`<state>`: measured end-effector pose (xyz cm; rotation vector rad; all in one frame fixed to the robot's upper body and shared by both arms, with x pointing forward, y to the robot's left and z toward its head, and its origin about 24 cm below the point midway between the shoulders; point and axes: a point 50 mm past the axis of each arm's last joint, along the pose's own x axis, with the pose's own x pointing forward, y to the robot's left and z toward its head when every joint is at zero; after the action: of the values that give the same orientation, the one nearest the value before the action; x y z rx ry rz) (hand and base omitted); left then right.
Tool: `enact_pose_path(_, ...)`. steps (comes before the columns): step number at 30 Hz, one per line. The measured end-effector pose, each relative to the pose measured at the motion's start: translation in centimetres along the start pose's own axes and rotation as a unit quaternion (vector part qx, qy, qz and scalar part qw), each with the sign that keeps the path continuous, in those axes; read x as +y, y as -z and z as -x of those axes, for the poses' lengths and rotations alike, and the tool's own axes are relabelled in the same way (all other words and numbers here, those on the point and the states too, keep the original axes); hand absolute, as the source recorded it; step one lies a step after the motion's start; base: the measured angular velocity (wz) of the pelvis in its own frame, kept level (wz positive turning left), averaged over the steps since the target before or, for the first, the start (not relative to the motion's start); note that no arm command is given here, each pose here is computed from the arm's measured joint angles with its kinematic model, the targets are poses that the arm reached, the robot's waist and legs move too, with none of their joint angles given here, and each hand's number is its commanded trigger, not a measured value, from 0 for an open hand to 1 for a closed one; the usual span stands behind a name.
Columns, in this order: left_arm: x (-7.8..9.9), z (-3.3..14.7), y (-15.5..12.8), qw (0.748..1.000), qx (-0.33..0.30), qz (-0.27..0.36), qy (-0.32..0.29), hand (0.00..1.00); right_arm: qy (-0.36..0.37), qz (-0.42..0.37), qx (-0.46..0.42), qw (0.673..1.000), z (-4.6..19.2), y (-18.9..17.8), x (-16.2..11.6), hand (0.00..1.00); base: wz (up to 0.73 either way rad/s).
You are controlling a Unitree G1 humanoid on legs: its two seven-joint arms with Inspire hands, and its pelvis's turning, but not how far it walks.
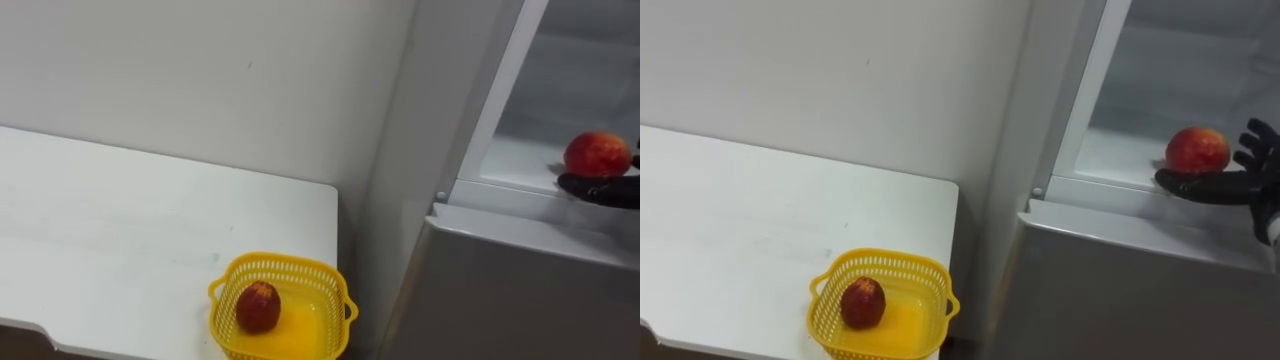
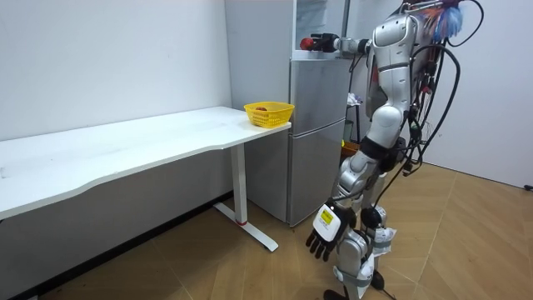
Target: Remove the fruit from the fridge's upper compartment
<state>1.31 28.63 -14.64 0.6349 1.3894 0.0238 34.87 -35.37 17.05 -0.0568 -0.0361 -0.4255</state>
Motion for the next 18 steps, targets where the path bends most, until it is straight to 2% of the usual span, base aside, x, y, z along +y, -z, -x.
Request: enact_pose_path(18,0.0,0.0,-0.1,1.000,0.000,-0.001,0.000,0.00,-0.009,0.013,-0.013,1.000,-0.4,-1.2,0.8,1.00,0.00)
